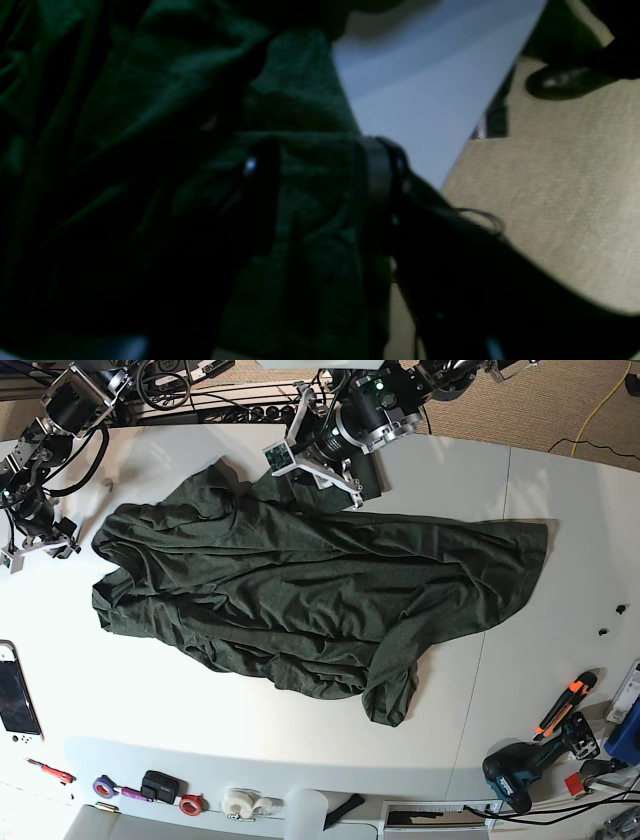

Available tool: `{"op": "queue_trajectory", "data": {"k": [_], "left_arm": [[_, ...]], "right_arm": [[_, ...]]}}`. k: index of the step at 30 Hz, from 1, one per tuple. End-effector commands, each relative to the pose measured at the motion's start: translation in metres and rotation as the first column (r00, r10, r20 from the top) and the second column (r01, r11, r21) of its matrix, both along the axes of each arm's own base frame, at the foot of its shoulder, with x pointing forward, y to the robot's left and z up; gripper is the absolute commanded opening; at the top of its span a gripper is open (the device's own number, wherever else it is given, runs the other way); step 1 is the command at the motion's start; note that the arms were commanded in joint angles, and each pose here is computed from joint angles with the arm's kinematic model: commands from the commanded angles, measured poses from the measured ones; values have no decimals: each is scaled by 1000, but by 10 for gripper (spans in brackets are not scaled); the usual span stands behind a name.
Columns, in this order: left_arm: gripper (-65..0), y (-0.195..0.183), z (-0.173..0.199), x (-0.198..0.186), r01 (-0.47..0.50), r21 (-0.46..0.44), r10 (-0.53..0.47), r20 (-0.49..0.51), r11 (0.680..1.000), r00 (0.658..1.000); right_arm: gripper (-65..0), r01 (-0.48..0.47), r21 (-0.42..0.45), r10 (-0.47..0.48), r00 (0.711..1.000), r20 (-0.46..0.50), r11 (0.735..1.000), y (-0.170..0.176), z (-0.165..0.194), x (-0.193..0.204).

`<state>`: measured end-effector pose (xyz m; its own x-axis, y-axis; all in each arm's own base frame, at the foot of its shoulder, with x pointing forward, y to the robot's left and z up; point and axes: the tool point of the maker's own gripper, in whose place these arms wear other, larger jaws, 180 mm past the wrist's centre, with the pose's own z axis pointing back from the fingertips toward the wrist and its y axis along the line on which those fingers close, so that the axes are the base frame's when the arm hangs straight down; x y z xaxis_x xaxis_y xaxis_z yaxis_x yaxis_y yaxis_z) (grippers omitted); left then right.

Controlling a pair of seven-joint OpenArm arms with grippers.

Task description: Layout the t-shirt on the table in an organized manner, then fold the t-shirt properly

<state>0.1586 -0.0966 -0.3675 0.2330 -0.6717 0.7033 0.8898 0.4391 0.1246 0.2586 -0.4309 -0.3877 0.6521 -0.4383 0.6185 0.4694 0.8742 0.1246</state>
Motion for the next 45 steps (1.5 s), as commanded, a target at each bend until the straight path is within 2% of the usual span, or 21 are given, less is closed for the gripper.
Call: {"op": "queue_trajectory", "data": {"k": [1,5,8,12,17,19,22,29,36,41,44,45], "left_arm": [[-400,-7,11,2,3,-50,-2,12,999,1000],[-400,-10,12,2,3,-68,-2,13,998,1000],[-400,-7,6,10,-22,-57,24,42,998,999],[-400,-3,-5,9,-26,-29,27,27,999,999],[-409,-6,-4,9,-27,-36,27,26,999,999],[-471,-9,-2,9,-27,-46,28,28,999,999],[-650,-9,-1,10,-26,-48,28,32,999,999],[-650,-6,11,28,-29,-33,32,94,999,995],[-650,-9,37,30,-26,-75,36,129,997,991],[-650,-6,35,28,-33,-54,39,115,998,993],[-650,-2,27,21,-35,-31,37,64,999,997],[-568,0,24,19,-35,-20,35,45,999,998]], "right_arm": [[-414,5,0,-5,998,-55,1000,-4,-3,-9],[-414,5,0,-5,998,-55,1000,-4,-3,-9],[-414,5,0,-5,998,-55,1000,-4,-3,-9],[-414,5,0,-5,998,-55,1000,-4,-3,-9],[-414,5,-1,-5,999,-54,1000,-4,-3,-9],[-414,5,-1,-6,999,-53,1000,-4,-3,-9],[-414,5,-1,-6,999,-53,1000,-4,-3,-9],[-414,5,-2,-6,999,-54,1000,-4,-3,-9],[-414,5,-1,-6,999,-54,1000,-4,-3,-9],[-414,5,-2,-6,999,-54,1000,-4,-3,-9],[-414,5,-1,-6,999,-53,1000,-4,-3,-9],[-414,5,-1,-6,999,-53,1000,-4,-3,-9]]}}
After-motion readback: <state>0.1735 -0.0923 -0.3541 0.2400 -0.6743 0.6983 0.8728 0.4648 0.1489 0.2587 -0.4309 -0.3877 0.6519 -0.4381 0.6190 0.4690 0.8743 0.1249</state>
